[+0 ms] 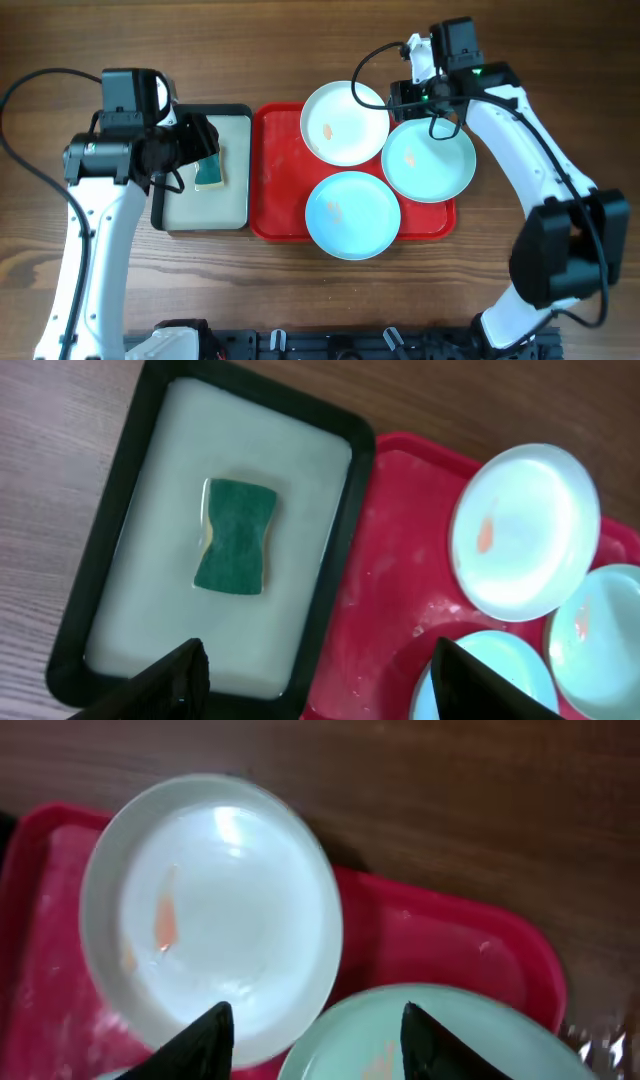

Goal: Clean dirty plates on tray and stack at the side
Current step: 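Move left gripper to the sponge and right gripper to the white plate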

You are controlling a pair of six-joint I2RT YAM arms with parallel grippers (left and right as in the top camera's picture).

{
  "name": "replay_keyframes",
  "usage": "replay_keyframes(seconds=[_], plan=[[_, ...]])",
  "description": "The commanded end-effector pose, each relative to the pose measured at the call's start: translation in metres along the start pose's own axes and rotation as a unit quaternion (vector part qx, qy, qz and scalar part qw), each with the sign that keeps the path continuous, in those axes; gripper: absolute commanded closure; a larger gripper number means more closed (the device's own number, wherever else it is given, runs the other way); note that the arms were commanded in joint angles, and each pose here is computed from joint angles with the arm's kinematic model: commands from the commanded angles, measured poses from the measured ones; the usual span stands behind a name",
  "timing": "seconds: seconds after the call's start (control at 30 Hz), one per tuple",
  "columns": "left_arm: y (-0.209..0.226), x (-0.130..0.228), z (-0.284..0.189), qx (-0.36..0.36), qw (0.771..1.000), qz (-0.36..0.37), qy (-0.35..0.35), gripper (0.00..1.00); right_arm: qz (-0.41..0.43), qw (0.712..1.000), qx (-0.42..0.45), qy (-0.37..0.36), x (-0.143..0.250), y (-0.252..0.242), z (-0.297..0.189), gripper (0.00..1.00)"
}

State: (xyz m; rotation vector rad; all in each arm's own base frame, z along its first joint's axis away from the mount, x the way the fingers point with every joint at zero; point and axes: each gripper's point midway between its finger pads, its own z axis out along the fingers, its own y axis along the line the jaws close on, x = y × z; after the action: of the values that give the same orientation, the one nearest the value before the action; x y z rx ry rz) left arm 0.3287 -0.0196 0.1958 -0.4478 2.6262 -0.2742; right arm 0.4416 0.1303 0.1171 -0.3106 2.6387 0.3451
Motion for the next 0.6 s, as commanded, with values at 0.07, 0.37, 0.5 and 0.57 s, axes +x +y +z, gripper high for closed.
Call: replay_keyframes(seconds=[0.07, 0.37, 0.5, 0.57], plan=[[0.009, 0.004, 0.024, -0.027, 0.999, -0.003, 0.03, 0.34, -0.011, 0.999, 0.021, 0.036, 0.013, -0.015, 0.049, 0.58], [0.016, 0.001, 0.037, -0.047, 0.998, -0.004, 0.033, 0.32, -0.076, 0.996, 0.015, 0.041, 0.018, -0.004, 0.06, 0.65], [0.016, 0.001, 0.037, -0.047, 0.998, -0.003, 0.033, 0.32, -0.075, 0.996, 0.018, 0.046, 0.02, -0.006, 0.065, 0.67], [0.016, 0.001, 0.037, -0.047, 0.998, -0.004, 0.033, 0.32, -0.075, 0.996, 0.017, 0.053, 0.024, -0.007, 0.071, 0.69]])
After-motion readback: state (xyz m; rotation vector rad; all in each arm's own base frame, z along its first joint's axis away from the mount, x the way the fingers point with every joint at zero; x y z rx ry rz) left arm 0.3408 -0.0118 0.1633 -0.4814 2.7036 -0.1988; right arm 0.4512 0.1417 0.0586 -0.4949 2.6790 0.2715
